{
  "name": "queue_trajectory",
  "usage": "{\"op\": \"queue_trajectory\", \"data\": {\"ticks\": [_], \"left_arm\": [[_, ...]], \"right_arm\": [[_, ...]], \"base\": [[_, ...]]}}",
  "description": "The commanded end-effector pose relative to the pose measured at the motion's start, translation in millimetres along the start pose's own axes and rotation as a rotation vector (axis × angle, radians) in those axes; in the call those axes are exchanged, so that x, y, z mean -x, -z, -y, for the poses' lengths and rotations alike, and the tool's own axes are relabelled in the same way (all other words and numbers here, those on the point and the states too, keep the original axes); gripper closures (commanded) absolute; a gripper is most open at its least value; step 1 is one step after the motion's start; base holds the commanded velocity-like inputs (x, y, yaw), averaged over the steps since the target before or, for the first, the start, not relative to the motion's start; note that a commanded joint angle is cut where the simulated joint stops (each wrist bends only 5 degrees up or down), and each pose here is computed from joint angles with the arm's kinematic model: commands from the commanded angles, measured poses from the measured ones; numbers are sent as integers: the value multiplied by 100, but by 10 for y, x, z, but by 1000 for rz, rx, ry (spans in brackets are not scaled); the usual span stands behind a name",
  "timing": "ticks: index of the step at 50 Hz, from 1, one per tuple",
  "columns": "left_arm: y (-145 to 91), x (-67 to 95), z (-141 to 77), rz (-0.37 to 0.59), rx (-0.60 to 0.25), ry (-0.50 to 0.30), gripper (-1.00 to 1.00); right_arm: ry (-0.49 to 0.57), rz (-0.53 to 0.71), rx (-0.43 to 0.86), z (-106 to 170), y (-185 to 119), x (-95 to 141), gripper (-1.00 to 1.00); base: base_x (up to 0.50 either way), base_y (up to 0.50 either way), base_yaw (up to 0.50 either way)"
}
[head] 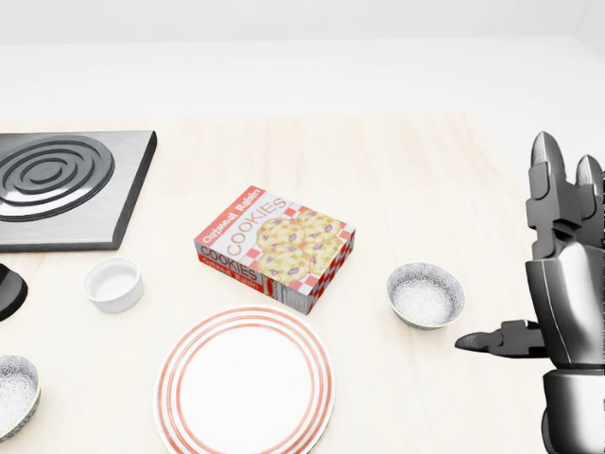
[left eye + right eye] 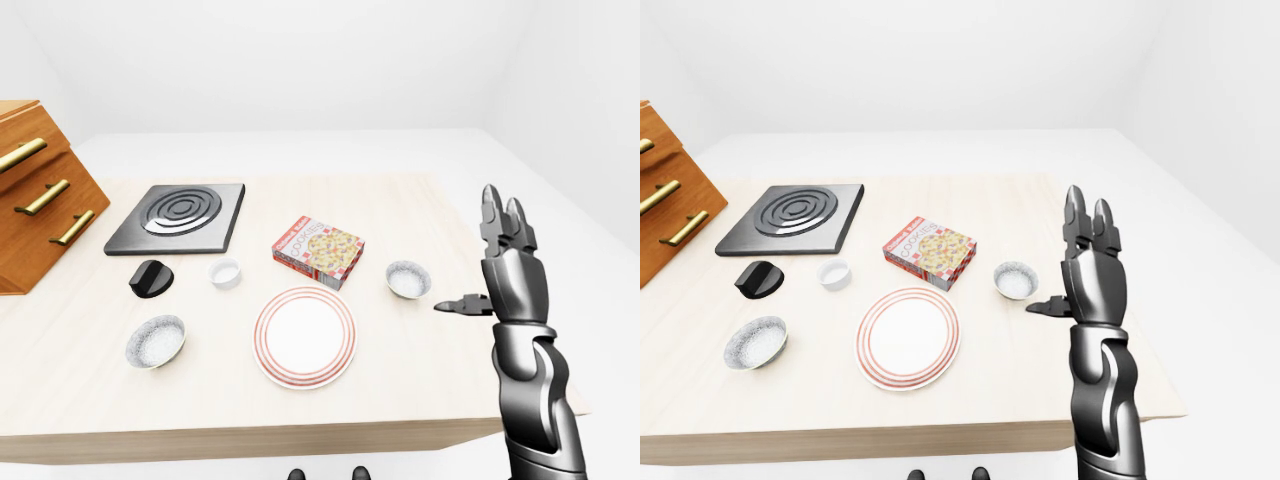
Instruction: Pick the akita bowl next to the plate and place it on the plate.
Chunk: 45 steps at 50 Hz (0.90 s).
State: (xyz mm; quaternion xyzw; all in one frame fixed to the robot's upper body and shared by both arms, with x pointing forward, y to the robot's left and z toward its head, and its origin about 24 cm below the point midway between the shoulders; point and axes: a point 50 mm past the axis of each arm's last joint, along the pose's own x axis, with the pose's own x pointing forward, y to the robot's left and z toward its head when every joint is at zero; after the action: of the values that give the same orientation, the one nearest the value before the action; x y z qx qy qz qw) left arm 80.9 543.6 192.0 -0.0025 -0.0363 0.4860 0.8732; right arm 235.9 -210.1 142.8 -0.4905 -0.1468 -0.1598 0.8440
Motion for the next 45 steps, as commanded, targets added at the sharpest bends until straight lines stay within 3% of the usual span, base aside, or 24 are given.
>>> {"op": "queue_trajectory", "data": {"ticks": [1,28,45], "left_arm": [[5,1,-1,-2,0,1,-100],[-1,6,-5,3,-2,5,-100],[-20,2,-2,8,-4,7,-100]], "right_arm": [[-16,42,107,-94,3,28,-100],[-100,-3,211,-474,238,133,-100],[-123,-18,229,-546,317,131,-100]], "base": [[0,0,0],[0,0,0],[0,0,0]]}}
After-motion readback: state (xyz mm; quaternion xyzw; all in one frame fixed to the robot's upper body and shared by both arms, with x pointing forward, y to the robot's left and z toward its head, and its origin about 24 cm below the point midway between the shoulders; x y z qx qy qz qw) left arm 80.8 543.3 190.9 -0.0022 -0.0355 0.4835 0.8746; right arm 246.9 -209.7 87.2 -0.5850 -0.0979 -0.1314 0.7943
